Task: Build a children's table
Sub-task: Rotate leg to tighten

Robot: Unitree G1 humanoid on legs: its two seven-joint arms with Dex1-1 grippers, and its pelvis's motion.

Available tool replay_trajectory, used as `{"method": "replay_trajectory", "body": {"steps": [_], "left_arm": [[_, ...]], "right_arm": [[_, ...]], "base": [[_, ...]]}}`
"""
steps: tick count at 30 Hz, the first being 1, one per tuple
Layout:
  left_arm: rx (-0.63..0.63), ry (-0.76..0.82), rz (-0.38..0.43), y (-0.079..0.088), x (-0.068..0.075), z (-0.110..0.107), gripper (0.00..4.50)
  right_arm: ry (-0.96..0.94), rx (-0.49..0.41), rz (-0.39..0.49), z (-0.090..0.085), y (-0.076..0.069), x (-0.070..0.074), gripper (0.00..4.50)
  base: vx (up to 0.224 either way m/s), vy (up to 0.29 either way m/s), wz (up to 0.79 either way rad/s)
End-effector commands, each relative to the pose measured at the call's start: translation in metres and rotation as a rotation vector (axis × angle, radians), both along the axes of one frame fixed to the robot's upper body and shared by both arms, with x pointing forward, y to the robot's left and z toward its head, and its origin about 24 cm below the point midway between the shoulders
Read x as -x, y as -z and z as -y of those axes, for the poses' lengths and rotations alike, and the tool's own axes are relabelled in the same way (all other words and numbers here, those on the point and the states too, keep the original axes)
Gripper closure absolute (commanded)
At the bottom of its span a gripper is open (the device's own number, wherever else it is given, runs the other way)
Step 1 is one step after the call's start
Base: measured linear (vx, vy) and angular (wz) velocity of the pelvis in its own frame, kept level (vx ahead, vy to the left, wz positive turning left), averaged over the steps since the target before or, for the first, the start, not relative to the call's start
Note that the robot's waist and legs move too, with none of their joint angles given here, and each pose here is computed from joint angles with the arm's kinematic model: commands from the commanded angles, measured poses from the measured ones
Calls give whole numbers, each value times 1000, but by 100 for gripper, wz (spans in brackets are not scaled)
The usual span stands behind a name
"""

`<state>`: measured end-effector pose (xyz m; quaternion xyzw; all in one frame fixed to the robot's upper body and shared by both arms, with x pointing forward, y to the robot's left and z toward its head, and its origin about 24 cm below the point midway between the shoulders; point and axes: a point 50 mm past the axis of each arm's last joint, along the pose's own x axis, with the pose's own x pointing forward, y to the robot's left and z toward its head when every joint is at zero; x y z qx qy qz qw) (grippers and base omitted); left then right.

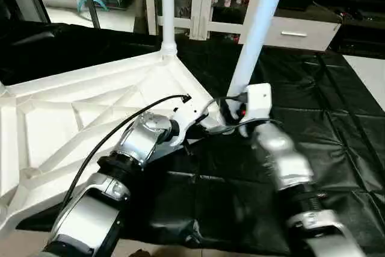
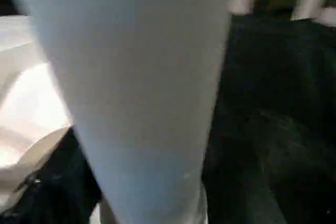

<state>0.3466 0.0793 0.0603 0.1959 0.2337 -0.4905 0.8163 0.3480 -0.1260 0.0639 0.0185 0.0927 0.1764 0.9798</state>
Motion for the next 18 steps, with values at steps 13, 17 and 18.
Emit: {"method": "replay_trajectory", "body": {"steps": [13, 17, 18], "left_arm": [[-64, 188, -174, 23, 28, -12, 450], [-61, 252, -191, 21, 35, -13, 450], [-62, 261, -196, 22, 36, -13, 450]], "right_arm": [[-581, 148, -152, 59, -5, 25, 6], [-644, 136, -157, 63, -9, 26, 6], [-652, 138, -157, 63, -9, 26, 6]], "base": [[0, 0, 0], [0, 0, 0], [0, 0, 0]]}}
